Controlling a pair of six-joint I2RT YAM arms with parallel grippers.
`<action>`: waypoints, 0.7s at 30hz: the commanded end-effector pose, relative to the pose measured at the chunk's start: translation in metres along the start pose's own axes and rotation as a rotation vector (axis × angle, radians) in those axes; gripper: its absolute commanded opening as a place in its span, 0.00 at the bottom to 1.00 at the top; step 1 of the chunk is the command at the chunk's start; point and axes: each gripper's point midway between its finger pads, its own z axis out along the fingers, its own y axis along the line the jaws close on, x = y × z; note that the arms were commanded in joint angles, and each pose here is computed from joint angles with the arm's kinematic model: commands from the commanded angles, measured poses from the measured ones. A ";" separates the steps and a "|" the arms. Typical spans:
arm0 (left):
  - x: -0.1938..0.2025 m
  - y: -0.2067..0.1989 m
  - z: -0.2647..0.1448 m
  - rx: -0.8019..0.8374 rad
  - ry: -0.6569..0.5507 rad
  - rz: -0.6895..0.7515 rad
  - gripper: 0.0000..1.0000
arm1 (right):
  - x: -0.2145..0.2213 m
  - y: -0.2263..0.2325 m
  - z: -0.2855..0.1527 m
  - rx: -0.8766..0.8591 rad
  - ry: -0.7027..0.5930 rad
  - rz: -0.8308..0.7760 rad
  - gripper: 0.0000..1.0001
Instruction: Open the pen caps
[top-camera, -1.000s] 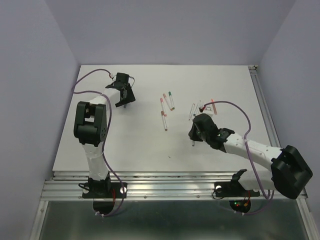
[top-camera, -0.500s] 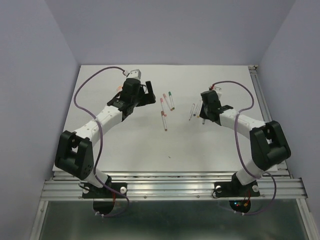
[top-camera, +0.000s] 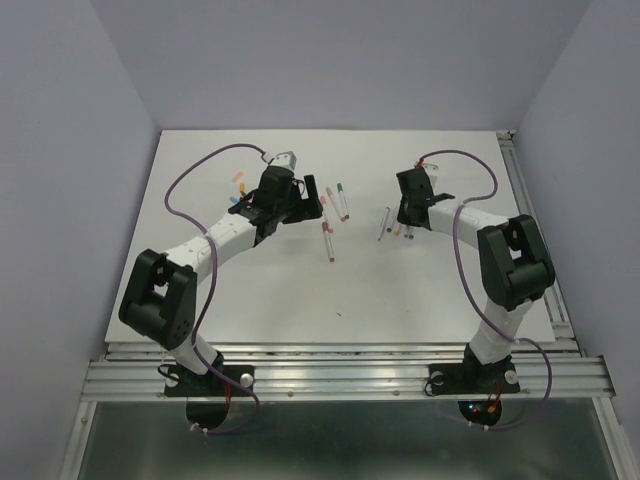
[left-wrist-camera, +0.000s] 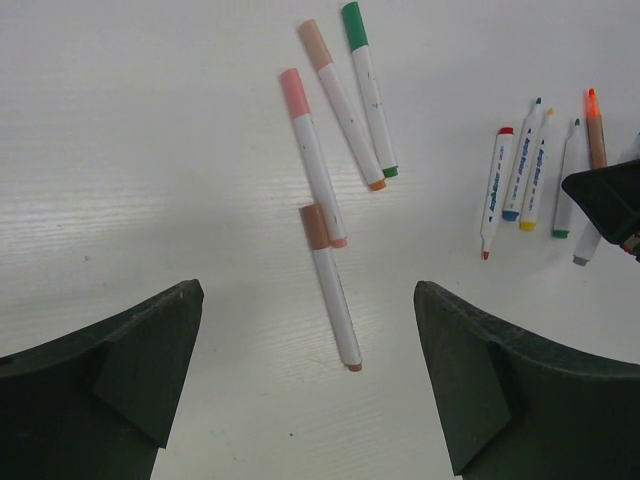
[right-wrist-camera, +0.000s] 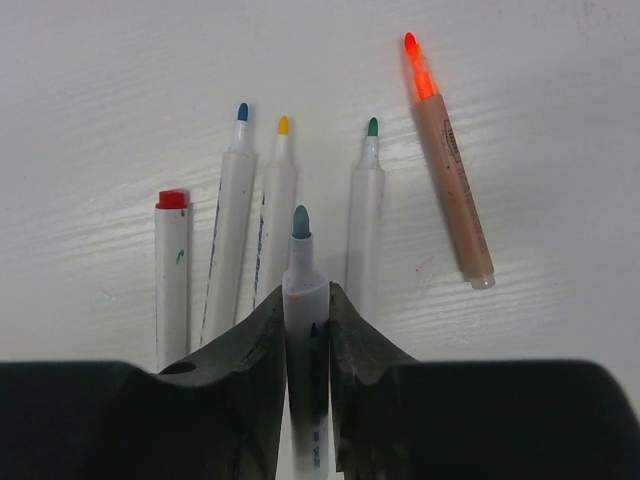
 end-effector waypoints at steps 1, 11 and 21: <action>-0.015 -0.005 -0.006 0.013 -0.054 -0.008 0.99 | -0.021 0.001 0.000 0.016 -0.035 0.034 0.27; -0.014 -0.005 -0.008 0.007 -0.045 0.002 0.99 | -0.018 0.000 -0.006 0.008 -0.026 0.038 0.54; -0.017 0.003 -0.024 -0.021 -0.073 0.000 0.99 | -0.017 0.061 -0.082 -0.398 -0.085 -0.078 1.00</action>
